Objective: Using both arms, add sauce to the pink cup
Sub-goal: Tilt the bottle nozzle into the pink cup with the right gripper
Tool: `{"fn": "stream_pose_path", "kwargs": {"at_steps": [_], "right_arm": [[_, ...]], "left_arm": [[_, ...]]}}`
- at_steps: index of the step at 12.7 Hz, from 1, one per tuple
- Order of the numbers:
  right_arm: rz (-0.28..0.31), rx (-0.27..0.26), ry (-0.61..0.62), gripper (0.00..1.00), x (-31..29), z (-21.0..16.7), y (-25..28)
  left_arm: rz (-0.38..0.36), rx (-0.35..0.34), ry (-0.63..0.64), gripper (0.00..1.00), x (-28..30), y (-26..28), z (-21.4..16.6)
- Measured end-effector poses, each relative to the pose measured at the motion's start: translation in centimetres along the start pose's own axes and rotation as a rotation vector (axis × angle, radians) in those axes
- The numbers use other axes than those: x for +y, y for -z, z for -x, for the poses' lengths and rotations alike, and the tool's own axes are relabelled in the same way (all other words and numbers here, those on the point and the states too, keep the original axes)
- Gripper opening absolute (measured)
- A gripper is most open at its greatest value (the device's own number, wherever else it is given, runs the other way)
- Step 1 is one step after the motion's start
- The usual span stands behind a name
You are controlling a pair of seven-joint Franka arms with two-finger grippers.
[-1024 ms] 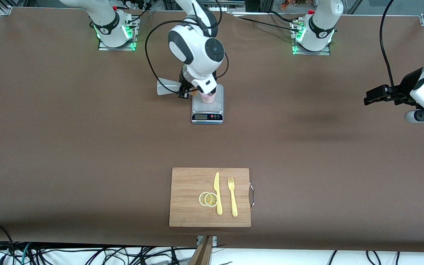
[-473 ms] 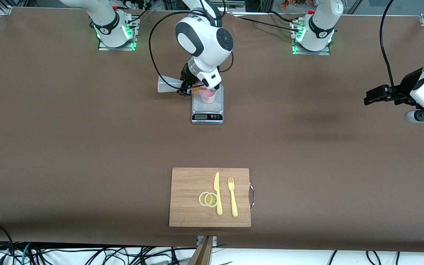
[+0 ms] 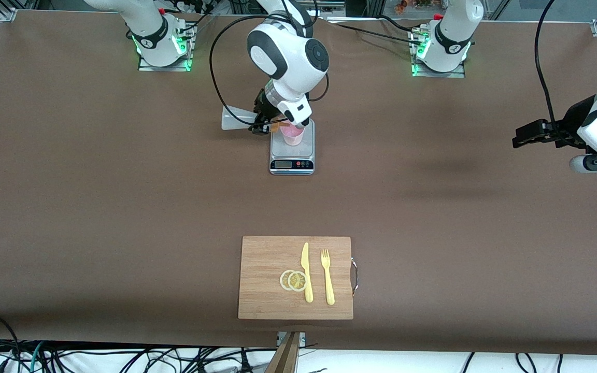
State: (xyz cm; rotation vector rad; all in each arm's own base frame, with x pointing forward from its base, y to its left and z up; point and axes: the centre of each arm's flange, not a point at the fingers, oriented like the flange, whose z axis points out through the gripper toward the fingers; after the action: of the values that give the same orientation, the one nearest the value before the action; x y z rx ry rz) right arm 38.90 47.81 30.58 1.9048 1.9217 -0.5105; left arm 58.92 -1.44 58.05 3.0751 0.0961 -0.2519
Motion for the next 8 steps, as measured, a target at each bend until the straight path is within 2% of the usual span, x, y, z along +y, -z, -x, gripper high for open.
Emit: {"fn": "stream_pose_path", "kwargs": {"at_steps": [5,8], "right_arm": [[-0.019,-0.025,-0.001,0.37,-0.1,0.2,-0.5],[-0.077,-0.015,-0.013,0.37,-0.4,0.1,-1.0]], "left_arm": [[0.000,0.000,0.000,1.00,0.0,0.0,0.0],[0.000,0.000,0.000,1.00,0.0,0.0,0.0]]}}
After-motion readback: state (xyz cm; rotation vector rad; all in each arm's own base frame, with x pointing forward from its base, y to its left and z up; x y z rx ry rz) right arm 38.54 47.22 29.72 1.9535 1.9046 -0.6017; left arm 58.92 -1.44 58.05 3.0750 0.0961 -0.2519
